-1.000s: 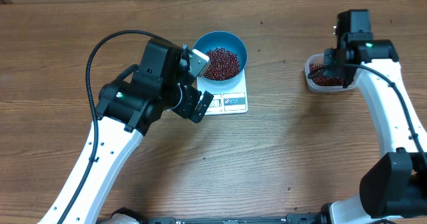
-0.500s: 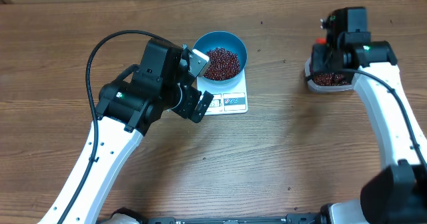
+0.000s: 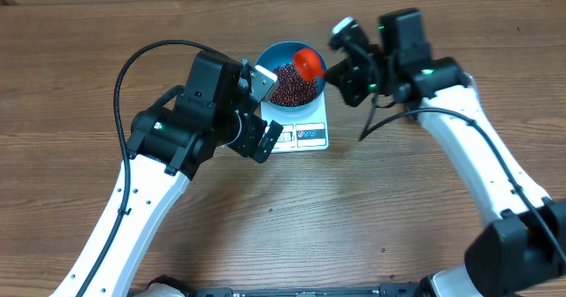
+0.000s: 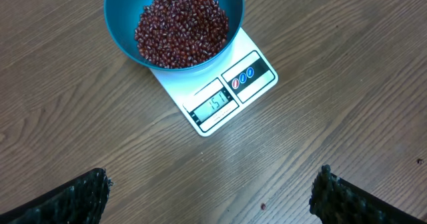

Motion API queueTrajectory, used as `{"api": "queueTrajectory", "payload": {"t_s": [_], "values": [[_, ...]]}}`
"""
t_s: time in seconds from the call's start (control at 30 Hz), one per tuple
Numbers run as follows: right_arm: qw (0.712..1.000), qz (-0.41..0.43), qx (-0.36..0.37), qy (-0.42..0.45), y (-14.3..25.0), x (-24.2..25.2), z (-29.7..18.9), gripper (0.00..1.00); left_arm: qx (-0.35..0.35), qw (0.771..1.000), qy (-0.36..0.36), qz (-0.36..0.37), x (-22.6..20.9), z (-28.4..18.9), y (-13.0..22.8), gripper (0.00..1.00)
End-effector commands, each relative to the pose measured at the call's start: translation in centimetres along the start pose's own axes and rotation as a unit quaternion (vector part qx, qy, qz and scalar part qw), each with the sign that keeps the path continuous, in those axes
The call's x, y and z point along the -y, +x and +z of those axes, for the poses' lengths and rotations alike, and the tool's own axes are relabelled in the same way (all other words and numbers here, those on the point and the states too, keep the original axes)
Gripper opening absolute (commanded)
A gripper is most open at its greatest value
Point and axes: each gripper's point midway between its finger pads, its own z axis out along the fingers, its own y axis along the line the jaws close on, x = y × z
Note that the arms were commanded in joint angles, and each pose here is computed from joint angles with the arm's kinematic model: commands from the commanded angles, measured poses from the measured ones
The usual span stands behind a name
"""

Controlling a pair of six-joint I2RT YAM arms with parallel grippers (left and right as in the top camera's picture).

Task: Scoop item into bowl and weigh 150g on scale
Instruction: 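Lift the filled scoop and move it left over the blue bowl, then tilt and shake the scoop over the bowl to add beans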

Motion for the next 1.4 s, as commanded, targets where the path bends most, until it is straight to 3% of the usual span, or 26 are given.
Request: {"api": "queueTrajectory", "payload": {"t_s": [0.0,0.23,0.5,0.73,1.0,1.37], "values": [[0.999,-0.040,-0.011,0.027,-0.5,-0.3,2.1,0.04,0.003,1.000,0.000,-0.004,0.0,-0.1,-0.2,1.00],[0.990,-0.054,-0.071,0.110,1.9,2.1,6.5,0.04,0.003,1.000,0.000,-0.005,0.0,-0.1,-0.2,1.00],[0.988,-0.057,-0.047,0.134,0.8,3.2,7.1,0.04,0.003,1.000,0.000,-0.004,0.0,-0.1,-0.2,1.00],[0.988,-0.053,-0.065,0.126,1.9,3.1,7.8,0.04,0.003,1.000,0.000,-0.004,0.0,-0.1,-0.2,1.00],[0.993,-0.038,-0.096,0.058,3.9,0.6,8.1,0.04,0.003,1.000,0.000,-0.004,0.0,-0.1,-0.2,1.00],[0.997,0.006,-0.070,0.029,2.6,-0.7,7.3,0.04,0.003,1.000,0.000,-0.004,0.0,-0.1,-0.2,1.00]]}}
